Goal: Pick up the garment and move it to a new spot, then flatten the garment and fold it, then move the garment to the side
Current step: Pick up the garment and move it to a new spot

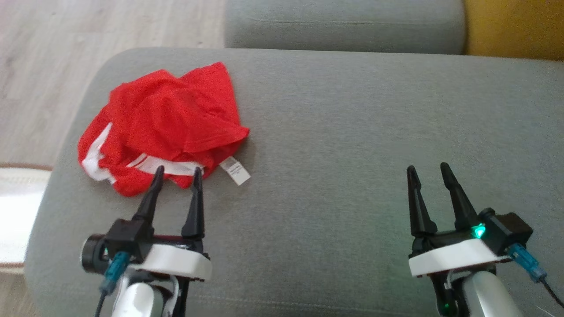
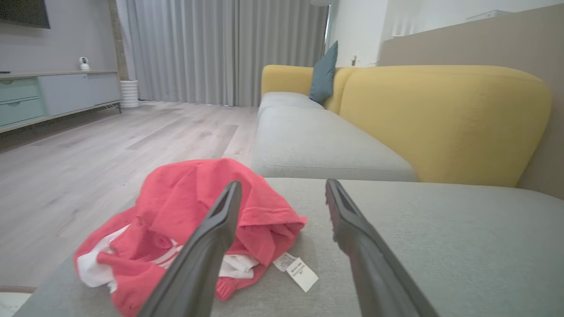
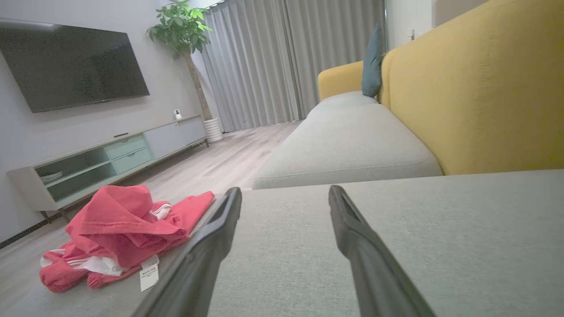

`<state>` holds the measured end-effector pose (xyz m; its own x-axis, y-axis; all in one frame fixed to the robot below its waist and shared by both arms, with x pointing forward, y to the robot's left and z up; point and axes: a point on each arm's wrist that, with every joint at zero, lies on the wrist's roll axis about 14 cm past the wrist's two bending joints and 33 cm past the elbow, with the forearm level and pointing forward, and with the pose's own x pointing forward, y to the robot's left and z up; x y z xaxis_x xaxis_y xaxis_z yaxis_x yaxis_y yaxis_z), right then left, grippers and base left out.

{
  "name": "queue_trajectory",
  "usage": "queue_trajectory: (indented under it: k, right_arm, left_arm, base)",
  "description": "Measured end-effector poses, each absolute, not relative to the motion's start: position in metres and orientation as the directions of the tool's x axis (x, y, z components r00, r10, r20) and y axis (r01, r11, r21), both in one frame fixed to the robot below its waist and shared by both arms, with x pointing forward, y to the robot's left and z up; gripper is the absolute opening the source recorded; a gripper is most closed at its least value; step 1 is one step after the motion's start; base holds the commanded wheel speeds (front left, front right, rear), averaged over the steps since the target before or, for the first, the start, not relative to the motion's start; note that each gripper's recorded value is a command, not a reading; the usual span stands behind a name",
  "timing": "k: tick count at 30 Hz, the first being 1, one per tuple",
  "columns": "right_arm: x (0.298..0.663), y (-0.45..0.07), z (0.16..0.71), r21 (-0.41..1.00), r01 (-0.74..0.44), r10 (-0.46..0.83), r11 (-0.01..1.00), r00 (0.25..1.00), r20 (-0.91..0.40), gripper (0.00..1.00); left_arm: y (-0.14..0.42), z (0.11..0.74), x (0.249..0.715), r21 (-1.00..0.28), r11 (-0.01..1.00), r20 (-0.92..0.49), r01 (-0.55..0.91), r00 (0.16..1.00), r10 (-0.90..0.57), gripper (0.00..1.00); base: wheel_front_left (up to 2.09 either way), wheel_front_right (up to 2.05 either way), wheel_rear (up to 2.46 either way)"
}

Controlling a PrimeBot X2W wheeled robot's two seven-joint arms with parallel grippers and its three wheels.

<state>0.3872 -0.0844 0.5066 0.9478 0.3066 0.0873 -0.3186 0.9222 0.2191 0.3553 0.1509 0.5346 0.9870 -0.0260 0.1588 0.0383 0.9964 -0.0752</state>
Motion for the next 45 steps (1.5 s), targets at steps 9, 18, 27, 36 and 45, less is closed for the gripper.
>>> queue_trajectory:
  k: [9,18,27,36,45]
  right_arm:
    - [0.389,-0.039,0.505,0.222,-0.438,0.431,0.871,0.899,0.082,1.0]
    - [0.379,0.006,0.502,0.241,-0.547,0.547,0.801,0.834,0.074,1.0]
    - [0.37,0.028,0.505,0.235,-0.603,0.604,0.762,0.793,0.079,1.0]
    - [0.372,0.017,0.497,0.253,-0.572,0.578,0.78,0.814,0.058,1.0]
    - [0.402,-0.022,0.481,0.244,-0.463,0.471,0.852,0.882,0.028,1.0]
  left_arm:
    - [0.193,0.536,0.336,-0.074,0.993,0.162,-0.096,0.981,0.107,1.0]
    - [0.23,0.532,0.302,-0.079,0.97,0.152,-0.228,0.959,0.238,1.0]
    - [0.249,0.533,0.283,-0.074,0.953,0.159,-0.294,0.94,0.303,1.0]
    - [0.254,0.524,0.286,-0.055,0.951,0.132,-0.305,0.941,0.31,1.0]
    - [0.272,0.522,0.324,-0.053,0.952,0.11,-0.3,0.946,0.304,1.0]
  base:
    - [0.0,0.0,0.0]
    - [0.0,0.0,0.0]
    - [0.0,0.0,0.0]
    - [0.0,0.0,0.0]
    - [0.0,0.0,0.0]
